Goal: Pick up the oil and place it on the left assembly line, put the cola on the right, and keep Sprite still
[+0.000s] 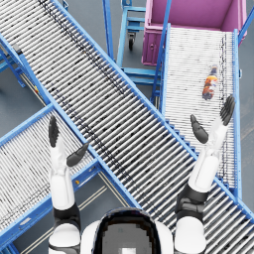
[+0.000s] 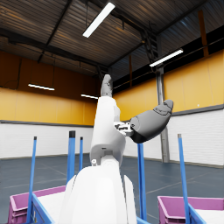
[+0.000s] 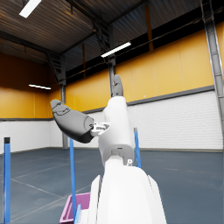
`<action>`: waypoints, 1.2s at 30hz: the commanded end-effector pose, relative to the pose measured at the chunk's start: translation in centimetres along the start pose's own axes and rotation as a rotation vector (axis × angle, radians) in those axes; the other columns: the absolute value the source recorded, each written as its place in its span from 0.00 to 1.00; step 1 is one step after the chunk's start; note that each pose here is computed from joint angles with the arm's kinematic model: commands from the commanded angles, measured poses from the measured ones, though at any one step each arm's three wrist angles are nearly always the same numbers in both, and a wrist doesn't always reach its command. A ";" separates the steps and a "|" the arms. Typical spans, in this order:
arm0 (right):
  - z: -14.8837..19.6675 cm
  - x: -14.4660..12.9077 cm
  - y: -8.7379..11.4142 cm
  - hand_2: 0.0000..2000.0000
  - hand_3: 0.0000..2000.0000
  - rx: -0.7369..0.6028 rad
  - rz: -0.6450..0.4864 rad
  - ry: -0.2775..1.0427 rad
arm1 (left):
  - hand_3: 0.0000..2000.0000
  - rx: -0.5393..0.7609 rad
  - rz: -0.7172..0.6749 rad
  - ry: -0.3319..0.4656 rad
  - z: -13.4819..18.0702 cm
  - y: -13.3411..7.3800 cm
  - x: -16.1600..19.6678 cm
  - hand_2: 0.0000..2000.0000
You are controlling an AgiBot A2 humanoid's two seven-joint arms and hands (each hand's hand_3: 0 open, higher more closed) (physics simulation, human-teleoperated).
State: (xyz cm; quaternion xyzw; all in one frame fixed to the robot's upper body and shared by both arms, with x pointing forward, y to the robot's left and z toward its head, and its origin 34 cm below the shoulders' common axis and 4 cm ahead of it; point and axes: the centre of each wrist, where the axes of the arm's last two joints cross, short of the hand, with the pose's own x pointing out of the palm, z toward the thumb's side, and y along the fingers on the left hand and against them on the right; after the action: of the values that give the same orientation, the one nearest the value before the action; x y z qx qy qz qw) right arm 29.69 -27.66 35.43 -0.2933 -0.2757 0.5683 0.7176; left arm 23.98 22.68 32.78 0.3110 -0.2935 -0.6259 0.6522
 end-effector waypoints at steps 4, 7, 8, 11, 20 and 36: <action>1.1 4.6 3.3 0.00 0.00 -0.022 0.188 -0.026 | 0.00 -0.050 0.069 0.021 -1.1 -0.5 -1.7 0.00; 0.5 5.5 4.8 0.00 0.00 0.014 0.236 -0.030 | 0.00 -0.074 0.092 0.028 -1.7 -0.7 -2.3 0.00; 0.2 5.7 5.5 0.00 0.00 0.029 0.251 -0.031 | 0.00 -0.065 0.073 0.020 -1.4 -0.7 -1.8 0.00; -0.5 5.7 6.9 0.00 0.00 0.073 0.267 -0.027 | 0.00 -0.094 0.090 0.022 -2.0 -1.2 -2.1 0.00; -1.4 5.7 7.5 0.00 0.00 0.150 0.310 -0.092 | 0.00 -0.179 0.032 -0.051 -3.2 -2.0 -1.0 0.00; -4.1 5.8 12.2 0.00 0.00 0.452 0.498 -0.312 | 0.00 -0.506 -0.127 -0.263 -6.6 -5.6 2.2 0.00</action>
State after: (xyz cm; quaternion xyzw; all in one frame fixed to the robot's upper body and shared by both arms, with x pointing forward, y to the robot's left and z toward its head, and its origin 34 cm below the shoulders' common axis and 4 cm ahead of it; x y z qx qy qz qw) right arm 25.64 -20.14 23.42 -0.0749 -0.1631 0.8196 0.5442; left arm 25.53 20.34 23.51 0.0514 -0.1787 -0.7630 0.6191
